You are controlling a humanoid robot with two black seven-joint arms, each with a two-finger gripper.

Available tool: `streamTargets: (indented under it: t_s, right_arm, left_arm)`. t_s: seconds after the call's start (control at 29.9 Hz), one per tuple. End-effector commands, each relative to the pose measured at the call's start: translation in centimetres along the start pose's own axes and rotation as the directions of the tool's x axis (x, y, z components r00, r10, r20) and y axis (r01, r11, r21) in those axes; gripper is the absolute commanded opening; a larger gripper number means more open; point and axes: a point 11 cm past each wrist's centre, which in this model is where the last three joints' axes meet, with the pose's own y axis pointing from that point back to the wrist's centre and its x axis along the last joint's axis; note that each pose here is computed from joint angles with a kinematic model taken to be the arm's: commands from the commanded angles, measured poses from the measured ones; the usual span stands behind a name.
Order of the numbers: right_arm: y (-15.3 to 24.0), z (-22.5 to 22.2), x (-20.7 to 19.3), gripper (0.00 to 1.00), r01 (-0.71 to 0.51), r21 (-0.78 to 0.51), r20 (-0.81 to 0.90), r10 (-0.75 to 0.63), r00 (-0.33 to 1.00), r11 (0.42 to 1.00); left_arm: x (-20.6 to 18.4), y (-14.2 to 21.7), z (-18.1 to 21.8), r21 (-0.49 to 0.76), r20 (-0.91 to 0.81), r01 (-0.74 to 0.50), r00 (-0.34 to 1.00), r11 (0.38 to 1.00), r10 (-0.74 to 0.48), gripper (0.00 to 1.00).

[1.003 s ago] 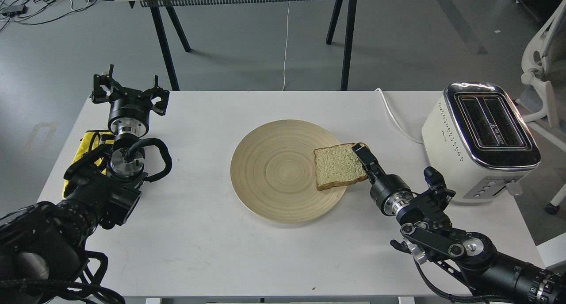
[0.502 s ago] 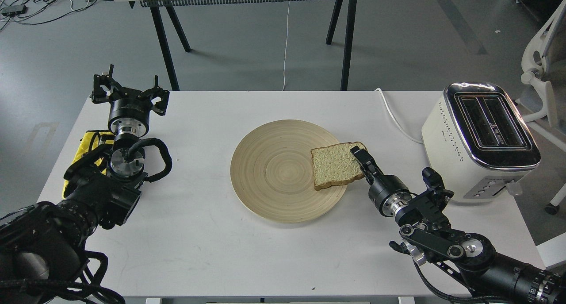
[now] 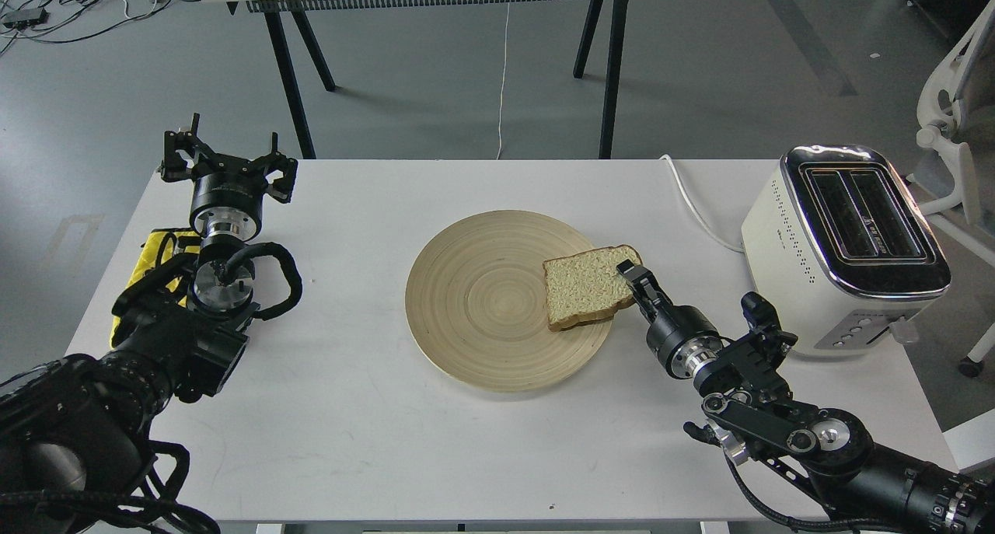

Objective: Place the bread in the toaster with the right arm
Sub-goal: 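Lift the bread with the right gripper and carry it above the toaster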

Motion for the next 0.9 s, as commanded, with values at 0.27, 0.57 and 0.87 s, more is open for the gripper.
streamTargets:
  t_s: [0.27,0.57,0.87]
  right_arm:
    - [0.5,-5.7,4.3,0.11,-0.072,0.143,0.058,0.064,0.996,0.987]
    - [3.6,-11.5,14.0,0.1,-0.198,0.261,0.03,0.197,0.98,0.945]
    - [8.8,-14.9,25.0,0.1,-0.346,0.325,-0.112,0.399,0.91,0.88]
  left_arm:
    - [0.0,0.0,0.0,0.0,0.0,0.0,1.0,1.0,0.0,1.0]
    - [0.0,0.0,0.0,0.0,0.0,0.0,1.0,1.0,0.0,1.0]
    - [0.0,0.0,0.0,0.0,0.0,0.0,1.0,1.0,0.0,1.0]
